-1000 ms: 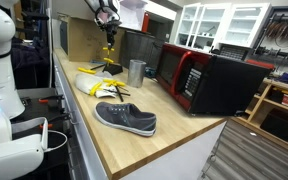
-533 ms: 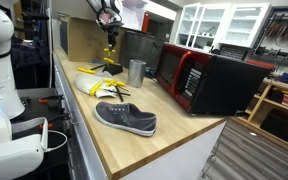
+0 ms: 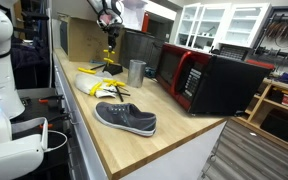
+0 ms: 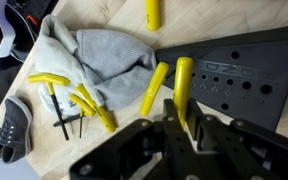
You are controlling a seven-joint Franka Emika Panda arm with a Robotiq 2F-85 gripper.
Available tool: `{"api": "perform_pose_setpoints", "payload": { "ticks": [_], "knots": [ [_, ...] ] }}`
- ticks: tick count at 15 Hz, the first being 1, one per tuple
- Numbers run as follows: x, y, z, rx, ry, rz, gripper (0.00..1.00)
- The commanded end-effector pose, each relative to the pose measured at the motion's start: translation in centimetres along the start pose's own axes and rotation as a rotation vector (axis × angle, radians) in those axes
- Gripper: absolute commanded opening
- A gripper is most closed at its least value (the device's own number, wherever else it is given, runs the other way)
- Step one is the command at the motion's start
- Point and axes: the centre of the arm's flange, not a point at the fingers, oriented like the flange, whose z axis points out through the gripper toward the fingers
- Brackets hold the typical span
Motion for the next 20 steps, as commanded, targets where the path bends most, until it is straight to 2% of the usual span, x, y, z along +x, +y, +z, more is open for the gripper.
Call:
{"api": "perform_pose_setpoints", "payload": {
  "ticks": [1, 20],
  "knots": [
    [0.5, 1.4, 0.5, 0.01, -0.009, -0.012, 0.04],
    [1.8, 0.4, 1.7, -0.012, 0.003, -0.031, 0.04]
  ]
}}
